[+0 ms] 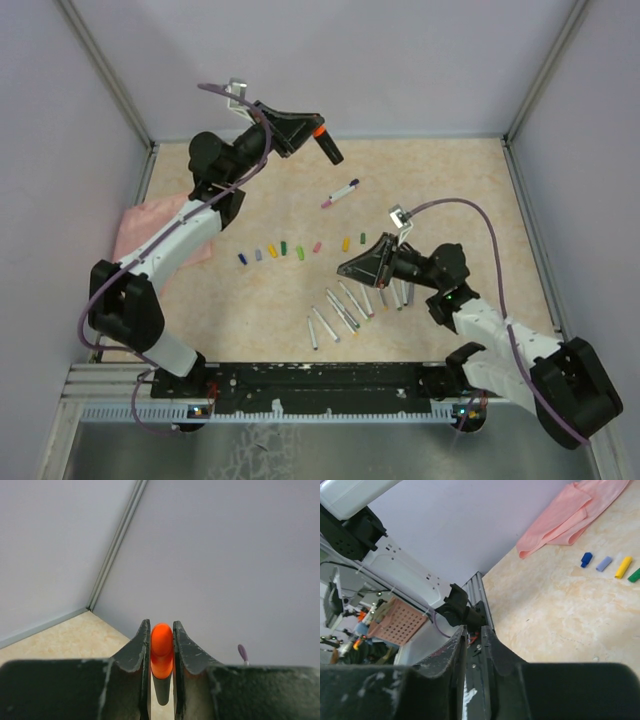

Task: Open the pen caps
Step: Open the pen cap from the pen.

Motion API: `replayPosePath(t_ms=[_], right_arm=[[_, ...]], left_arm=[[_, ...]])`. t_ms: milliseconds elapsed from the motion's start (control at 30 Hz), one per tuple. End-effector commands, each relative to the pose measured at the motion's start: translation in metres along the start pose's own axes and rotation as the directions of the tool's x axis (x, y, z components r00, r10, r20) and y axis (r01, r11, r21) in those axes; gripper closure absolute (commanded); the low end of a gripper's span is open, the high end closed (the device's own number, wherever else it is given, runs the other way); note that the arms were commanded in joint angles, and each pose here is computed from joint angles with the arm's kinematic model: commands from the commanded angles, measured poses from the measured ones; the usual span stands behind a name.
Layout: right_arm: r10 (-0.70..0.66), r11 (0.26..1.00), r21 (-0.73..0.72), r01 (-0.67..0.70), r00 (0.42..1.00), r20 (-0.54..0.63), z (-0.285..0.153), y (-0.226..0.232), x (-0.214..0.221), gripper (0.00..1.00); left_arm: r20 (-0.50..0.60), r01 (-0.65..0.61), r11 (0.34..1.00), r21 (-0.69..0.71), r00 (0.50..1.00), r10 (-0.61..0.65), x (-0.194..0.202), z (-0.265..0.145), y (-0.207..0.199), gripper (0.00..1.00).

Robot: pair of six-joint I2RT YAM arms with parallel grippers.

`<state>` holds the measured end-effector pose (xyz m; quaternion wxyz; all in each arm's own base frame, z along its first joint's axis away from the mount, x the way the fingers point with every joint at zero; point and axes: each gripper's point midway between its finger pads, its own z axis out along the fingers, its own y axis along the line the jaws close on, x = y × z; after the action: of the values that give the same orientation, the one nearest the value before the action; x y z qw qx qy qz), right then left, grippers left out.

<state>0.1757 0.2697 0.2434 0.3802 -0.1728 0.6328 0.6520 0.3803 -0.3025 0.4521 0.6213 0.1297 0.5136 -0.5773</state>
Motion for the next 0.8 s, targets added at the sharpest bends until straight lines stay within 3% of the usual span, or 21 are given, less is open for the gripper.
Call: replayPosePath(t_ms=[0,67,133,367,767], right_arm=[[-0.108,0.994,0.023,0.107,0.993,0.041,-0.001,0.009,-0.019,0.62],[-0.150,0.986,0.075,0.146,0.987,0.058,-0.004,0.006,-0.027,0.40],[-0.200,0.973,0.133,0.189,0.976,0.080,-0.010,0.002,-0.037,0.28],[-0.255,0.955,0.181,0.235,0.962,0.098,-0.016,0.002,-0.054,0.26],[-0.120,0.993,-0.012,0.121,0.991,0.062,0.016,0.012,-0.059,0.27]], left_arm=[[-0.055,0.005,0.998,0.062,0.999,-0.001,0.011,-0.009,-0.012,1.00],[-0.106,0.035,0.996,0.086,0.994,-0.025,0.024,-0.018,-0.017,1.00],[-0.163,0.068,0.992,0.111,0.985,-0.049,0.038,-0.031,-0.024,1.00],[-0.325,0.222,0.961,0.165,0.932,-0.159,0.088,-0.085,-0.048,1.00],[-0.369,0.320,0.934,0.158,0.896,-0.245,0.125,-0.120,-0.074,1.00]])
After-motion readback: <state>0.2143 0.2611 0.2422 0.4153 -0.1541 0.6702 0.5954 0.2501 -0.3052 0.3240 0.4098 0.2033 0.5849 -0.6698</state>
